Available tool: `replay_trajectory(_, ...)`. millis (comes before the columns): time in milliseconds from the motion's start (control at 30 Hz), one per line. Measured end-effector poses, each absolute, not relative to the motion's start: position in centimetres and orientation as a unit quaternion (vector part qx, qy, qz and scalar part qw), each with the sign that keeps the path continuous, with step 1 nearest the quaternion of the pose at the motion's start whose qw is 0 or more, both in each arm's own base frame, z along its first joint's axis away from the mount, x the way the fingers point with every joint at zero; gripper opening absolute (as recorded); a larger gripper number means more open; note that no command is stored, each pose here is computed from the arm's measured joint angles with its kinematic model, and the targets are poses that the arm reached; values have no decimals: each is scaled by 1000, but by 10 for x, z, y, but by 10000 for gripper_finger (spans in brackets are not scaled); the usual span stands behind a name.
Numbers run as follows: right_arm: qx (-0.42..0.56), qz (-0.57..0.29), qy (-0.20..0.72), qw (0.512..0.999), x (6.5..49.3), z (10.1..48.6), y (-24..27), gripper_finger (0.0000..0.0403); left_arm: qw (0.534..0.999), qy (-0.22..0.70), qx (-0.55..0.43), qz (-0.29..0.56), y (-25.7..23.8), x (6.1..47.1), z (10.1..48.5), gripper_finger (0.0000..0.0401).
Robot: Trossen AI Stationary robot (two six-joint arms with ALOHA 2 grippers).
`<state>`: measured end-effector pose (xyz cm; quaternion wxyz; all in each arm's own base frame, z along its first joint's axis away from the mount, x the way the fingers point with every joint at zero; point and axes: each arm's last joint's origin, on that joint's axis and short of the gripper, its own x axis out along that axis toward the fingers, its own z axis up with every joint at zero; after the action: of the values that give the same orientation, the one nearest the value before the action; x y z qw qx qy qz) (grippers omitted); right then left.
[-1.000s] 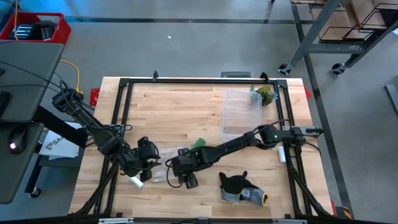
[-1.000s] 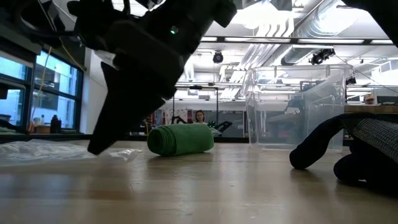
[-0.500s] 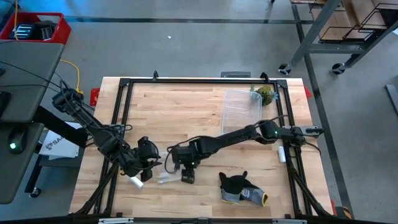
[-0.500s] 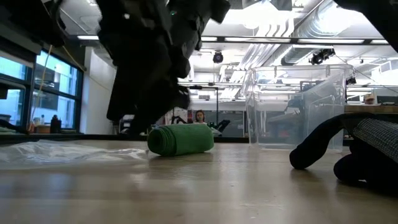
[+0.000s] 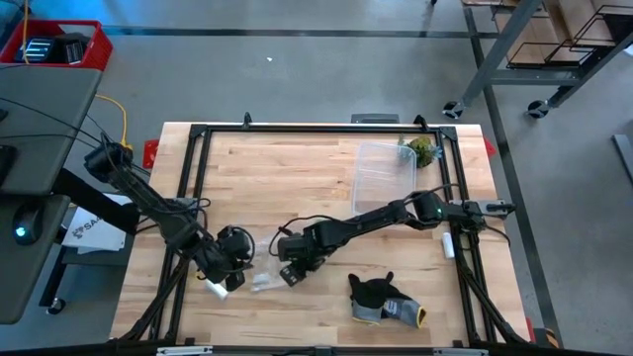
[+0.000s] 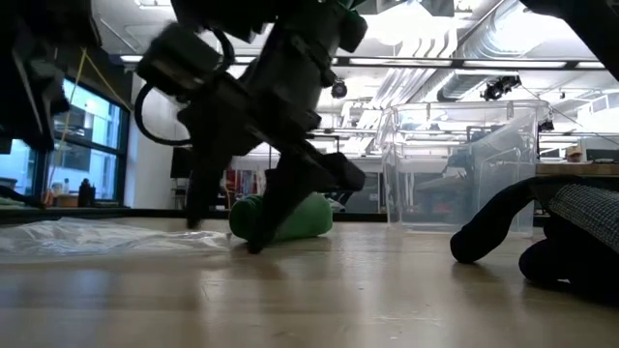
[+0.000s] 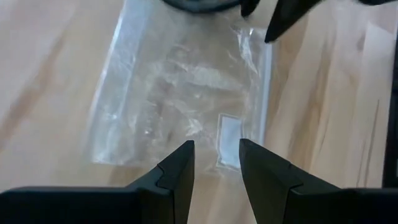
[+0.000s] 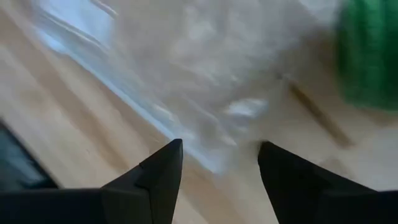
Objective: Roll bandage
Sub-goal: Open the transparent zip bag
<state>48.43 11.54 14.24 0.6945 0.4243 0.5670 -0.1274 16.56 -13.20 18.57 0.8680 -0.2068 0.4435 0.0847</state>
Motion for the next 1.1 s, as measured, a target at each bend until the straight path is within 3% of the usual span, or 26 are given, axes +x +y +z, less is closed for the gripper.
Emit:
replay_trajectory(333, 516, -180, 529, 650, 495, 123, 121, 199, 815, 512, -256, 92, -131, 158, 130, 120)
replay_trajectory(567, 516, -195, 515, 656, 496, 121, 121, 193, 819, 499, -272, 81, -140, 170, 118, 118)
replay_trajectory(667, 506, -203, 519, 658, 495, 115, 123, 152, 821, 489, -284, 75, -143, 176, 115, 117)
replay_trajectory(833, 487, -199, 537, 660, 493, 102, 126, 22, 817, 489, -295, 82, -140, 177, 114, 117)
replay_trajectory(1100, 431, -164, 538, 706, 487, 134, 125, 1, 824, 478, -296, 73, -132, 174, 128, 117)
